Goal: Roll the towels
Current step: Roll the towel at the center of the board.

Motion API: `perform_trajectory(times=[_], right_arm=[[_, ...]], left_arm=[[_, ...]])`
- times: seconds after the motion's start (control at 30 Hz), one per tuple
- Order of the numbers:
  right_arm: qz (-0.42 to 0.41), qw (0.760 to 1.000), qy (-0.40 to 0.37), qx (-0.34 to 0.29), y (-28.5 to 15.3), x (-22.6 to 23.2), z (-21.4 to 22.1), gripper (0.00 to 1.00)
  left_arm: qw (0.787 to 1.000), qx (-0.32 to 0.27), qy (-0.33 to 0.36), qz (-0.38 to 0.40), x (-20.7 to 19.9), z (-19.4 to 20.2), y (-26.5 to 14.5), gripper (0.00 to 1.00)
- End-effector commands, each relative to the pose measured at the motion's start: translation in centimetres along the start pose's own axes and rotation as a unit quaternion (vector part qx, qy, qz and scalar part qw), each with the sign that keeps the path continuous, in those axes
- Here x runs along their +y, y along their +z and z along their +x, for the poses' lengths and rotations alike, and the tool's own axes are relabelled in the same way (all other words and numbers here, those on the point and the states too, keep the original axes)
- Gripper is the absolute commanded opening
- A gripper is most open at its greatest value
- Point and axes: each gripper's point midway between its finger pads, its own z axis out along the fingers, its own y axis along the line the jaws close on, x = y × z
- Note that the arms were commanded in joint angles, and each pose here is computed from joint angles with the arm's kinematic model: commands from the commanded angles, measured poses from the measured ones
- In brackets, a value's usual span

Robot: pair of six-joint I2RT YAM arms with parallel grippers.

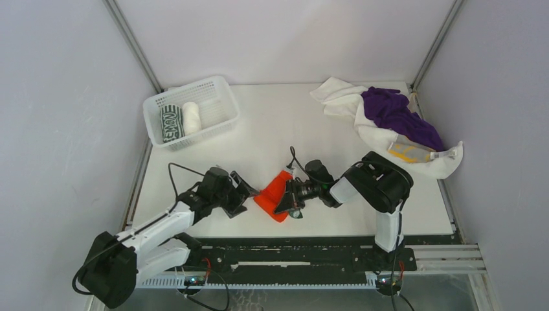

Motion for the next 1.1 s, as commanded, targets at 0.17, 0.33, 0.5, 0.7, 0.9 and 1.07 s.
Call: perform_trajectory(times=[0.17,0.33,0.5,0.7,0.9,1.07], right_arm=[[0.019,0.997,0.070,-0.001,-0.3,-2.1,0.1,0.02],[0.028,0.995,0.091,0.000,-0.5,-2.8,0.4,0.03],[0.051,0.995,0.086,-0.006,-0.8,-3.3,0.3,0.06],[0.096,0.994,0.053,-0.014,-1.5,-3.2,-0.3,0.12],[0.133,0.991,0.018,-0.007,-1.4,-2.7,-0.3,0.18],[0.128,0.992,0.021,-0.001,-1.1,-2.5,-0.3,0.16]], left_arm=[[1.000,0.019,0.005,0.004,-1.1,0.7,2.1,0.81],[0.999,0.022,0.020,-0.012,-1.2,0.9,3.3,0.79],[0.998,0.037,0.032,-0.046,-0.1,1.4,4.7,0.72],[0.995,0.054,0.034,-0.081,1.7,2.1,5.6,0.55],[0.992,0.046,0.057,-0.100,1.7,1.6,5.4,0.32],[0.992,0.038,0.069,-0.104,1.3,1.1,4.5,0.45]])
